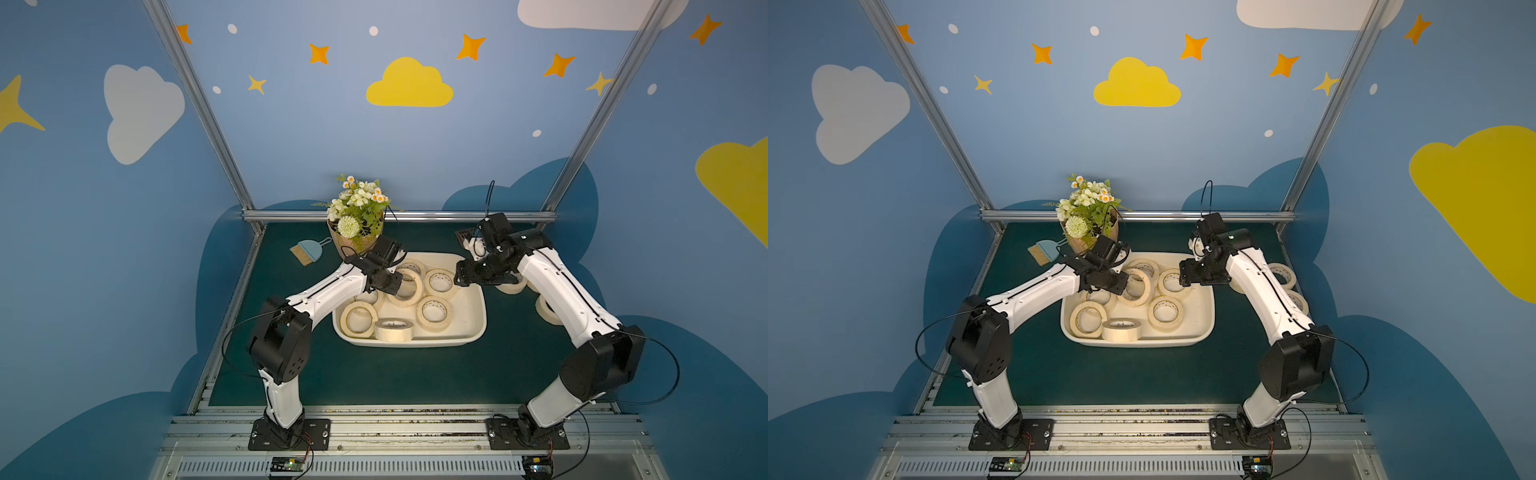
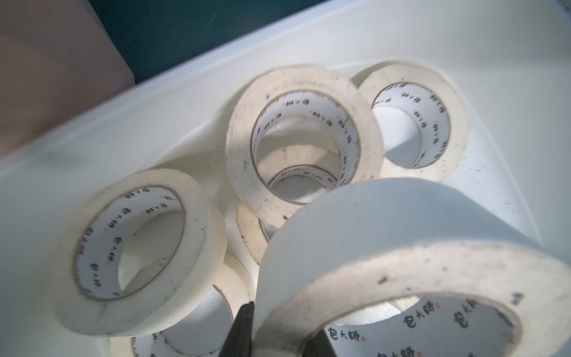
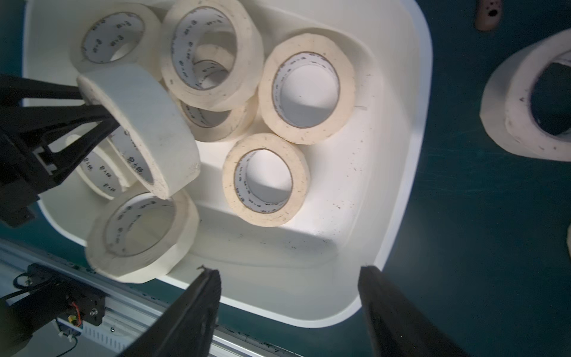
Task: Take out the art tape in the storage box
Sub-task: Pick up the art tape from the storage box.
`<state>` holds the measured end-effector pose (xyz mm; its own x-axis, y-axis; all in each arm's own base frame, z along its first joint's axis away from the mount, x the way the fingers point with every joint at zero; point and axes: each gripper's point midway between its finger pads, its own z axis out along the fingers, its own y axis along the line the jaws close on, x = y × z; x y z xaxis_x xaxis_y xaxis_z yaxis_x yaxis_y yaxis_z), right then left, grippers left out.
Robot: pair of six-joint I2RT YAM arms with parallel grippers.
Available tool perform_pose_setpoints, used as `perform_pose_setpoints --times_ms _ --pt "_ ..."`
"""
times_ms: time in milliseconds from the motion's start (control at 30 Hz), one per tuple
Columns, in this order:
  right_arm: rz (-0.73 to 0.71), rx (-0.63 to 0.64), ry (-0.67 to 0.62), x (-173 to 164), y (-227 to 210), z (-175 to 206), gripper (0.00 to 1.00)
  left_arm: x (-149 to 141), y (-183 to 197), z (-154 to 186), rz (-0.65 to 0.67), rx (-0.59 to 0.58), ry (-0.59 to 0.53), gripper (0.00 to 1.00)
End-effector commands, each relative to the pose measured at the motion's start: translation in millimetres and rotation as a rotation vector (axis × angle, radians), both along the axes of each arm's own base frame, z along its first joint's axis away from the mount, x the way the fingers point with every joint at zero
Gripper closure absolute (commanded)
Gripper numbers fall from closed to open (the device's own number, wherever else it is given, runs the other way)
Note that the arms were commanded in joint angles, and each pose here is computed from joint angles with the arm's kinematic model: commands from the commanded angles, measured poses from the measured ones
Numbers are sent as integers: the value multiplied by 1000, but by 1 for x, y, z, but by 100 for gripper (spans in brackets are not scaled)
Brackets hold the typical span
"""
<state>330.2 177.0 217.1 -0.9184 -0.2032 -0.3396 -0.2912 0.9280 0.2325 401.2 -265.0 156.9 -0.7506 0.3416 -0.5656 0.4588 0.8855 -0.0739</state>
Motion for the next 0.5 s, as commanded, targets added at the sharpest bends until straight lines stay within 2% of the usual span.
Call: perform_pose_setpoints --times_ms 0,133,467 --pt "42 43 6 -2 26 4 25 -12 -11 30 -80 6 36 88" --pt "81 84 0 -3 49 2 29 -12 -26 40 -137 22 72 88" --pt "115 152 -26 1 75 10 34 -17 -40 28 -183 76 129 91"
